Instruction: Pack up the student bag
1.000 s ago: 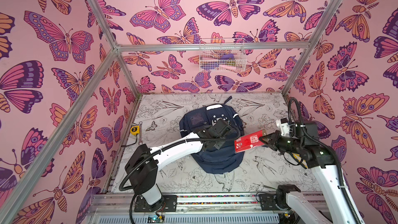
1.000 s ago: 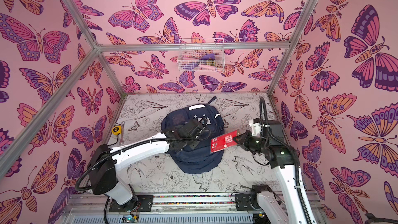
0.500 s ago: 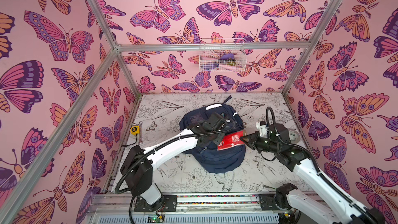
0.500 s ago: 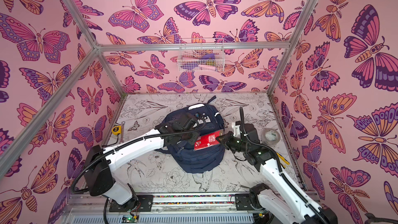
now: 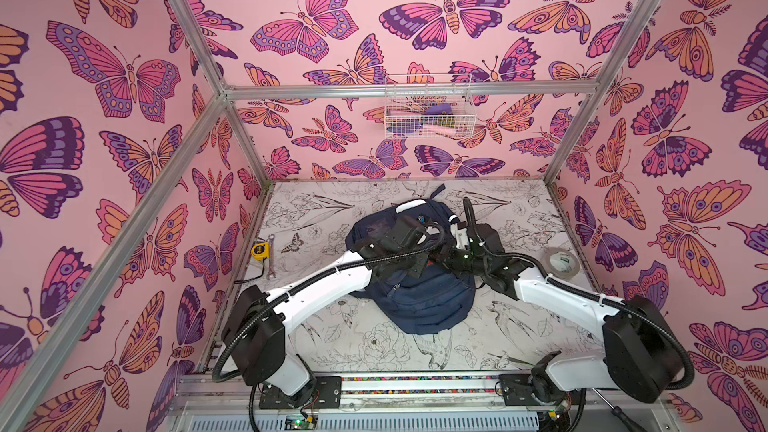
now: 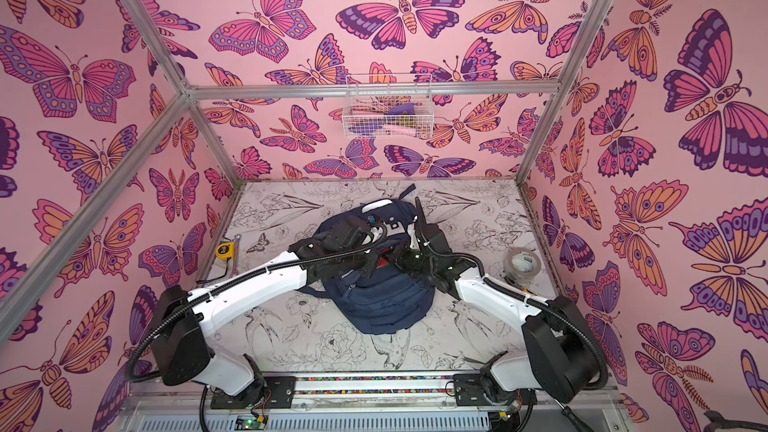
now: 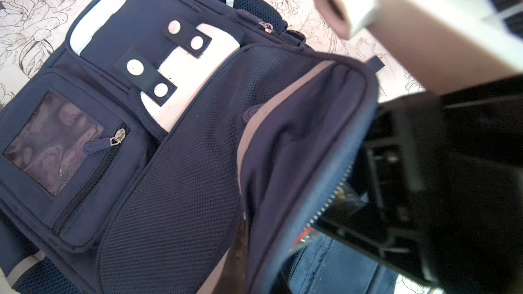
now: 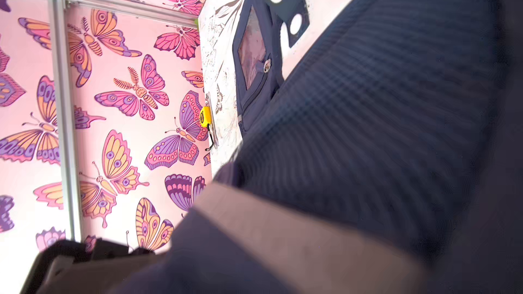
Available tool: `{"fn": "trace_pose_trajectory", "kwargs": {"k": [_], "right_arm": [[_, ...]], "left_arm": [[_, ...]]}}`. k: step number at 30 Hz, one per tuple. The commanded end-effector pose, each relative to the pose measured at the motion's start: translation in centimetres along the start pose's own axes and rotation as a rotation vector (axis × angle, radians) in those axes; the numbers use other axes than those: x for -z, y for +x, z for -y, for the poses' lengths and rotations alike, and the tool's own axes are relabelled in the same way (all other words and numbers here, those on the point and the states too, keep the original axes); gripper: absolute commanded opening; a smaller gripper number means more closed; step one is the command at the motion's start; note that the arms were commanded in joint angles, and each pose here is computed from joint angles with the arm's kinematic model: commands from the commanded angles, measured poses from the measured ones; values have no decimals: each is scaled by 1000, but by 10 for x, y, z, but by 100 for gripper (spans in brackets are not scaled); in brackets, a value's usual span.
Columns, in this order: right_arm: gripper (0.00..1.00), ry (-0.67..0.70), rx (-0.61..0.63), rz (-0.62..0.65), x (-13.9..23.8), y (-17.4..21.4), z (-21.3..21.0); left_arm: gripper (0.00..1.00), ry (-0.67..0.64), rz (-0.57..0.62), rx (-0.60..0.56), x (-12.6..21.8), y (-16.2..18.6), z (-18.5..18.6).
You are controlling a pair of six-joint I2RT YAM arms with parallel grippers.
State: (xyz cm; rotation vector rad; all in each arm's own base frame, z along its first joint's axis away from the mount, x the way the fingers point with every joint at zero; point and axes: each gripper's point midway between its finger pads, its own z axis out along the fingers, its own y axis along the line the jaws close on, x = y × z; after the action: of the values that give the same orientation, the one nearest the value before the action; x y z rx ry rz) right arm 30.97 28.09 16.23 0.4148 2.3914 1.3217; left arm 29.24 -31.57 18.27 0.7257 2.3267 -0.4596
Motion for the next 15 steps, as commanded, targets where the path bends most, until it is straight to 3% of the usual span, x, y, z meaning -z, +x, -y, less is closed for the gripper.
{"fn": "trace_pose_trajectory", "kwargs": {"k": [1, 3, 7, 12, 15], "right_arm": [[34, 20, 42, 92, 2, -23, -17], [51, 95, 54, 105, 8, -24, -7], [69, 153, 82, 118, 23, -25, -4], [70, 194, 93, 120, 42, -18, 2], [58, 200, 81, 119, 48, -13, 8]], "left_arm": [[0, 102, 111, 24, 20, -22, 18], [0, 102, 104, 44, 19, -18, 14], [0, 102, 99, 84, 18, -13, 7], [0, 116, 99, 124, 17, -10, 2], [0, 118, 98, 134, 17, -10, 1]]}}
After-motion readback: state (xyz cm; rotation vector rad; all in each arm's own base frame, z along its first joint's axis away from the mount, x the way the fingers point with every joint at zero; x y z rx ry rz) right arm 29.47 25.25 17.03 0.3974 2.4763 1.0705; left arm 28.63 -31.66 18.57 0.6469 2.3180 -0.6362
